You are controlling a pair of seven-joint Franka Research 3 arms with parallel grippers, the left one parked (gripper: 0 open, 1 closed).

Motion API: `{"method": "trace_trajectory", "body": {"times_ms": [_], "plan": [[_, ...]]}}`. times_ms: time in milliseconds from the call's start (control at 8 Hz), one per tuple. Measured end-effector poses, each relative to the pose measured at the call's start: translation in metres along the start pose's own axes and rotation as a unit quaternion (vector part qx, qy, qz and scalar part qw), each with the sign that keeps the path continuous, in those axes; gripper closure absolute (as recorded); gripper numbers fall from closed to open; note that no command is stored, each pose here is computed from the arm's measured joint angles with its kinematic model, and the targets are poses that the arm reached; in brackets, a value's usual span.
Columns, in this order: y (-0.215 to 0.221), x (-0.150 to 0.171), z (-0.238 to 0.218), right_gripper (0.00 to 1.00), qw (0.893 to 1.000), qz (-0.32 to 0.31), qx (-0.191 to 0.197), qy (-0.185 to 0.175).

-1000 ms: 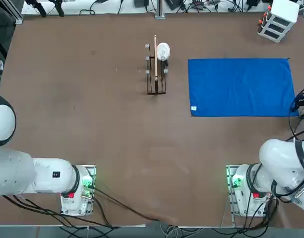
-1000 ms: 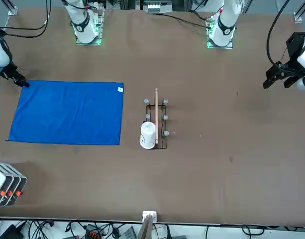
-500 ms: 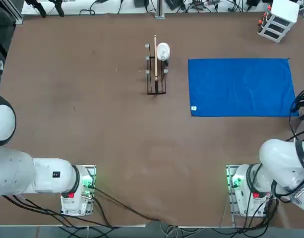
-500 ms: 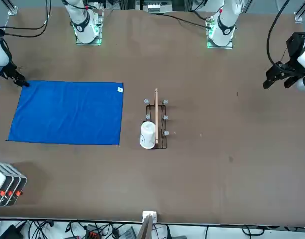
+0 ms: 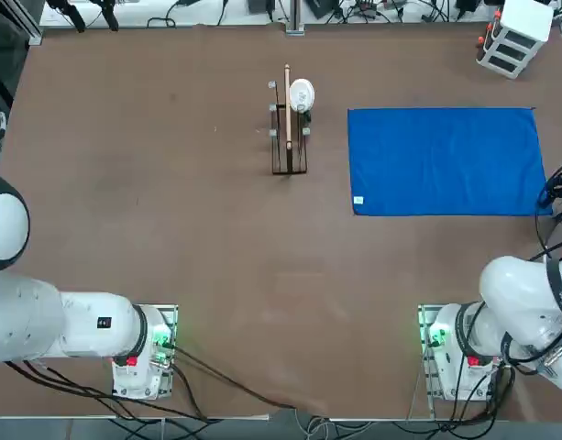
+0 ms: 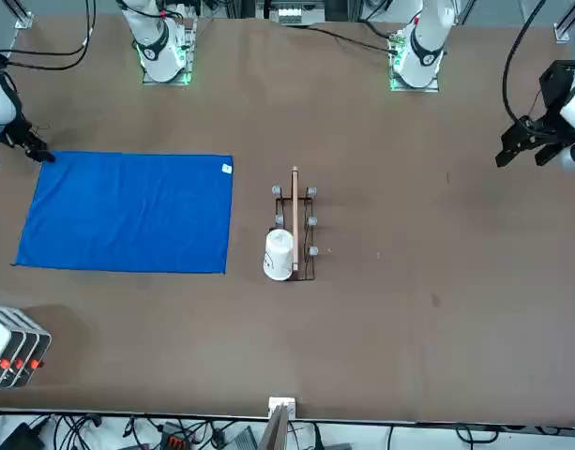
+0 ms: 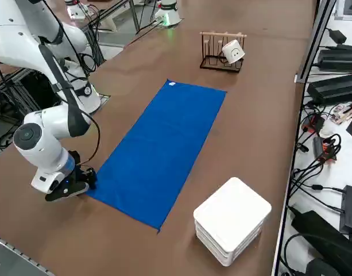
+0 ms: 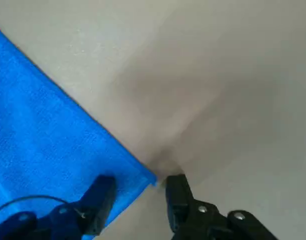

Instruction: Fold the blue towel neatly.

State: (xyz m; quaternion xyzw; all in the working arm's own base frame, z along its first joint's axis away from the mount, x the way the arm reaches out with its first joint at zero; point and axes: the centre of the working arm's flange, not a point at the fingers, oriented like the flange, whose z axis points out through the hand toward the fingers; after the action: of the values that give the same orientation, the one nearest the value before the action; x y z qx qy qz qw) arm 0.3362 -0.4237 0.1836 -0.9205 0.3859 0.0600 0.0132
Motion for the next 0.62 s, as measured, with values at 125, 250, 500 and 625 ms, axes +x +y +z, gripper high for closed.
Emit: {"method": "trace_trajectory", "body": {"times_ms": [125,250,500,625], "plan": [[-0.0033,0.0003,0.0002,0.37,1.000,-0.003,0.001,0.000],[-0.0050,0.0005,0.0001,0.38,1.000,-0.005,0.001,0.000],[-0.0054,0.0007,-0.0002,0.41,1.000,-0.006,0.002,0.000],[-0.0065,0.0008,-0.0005,0.42,1.000,-0.007,0.002,0.000]]}}
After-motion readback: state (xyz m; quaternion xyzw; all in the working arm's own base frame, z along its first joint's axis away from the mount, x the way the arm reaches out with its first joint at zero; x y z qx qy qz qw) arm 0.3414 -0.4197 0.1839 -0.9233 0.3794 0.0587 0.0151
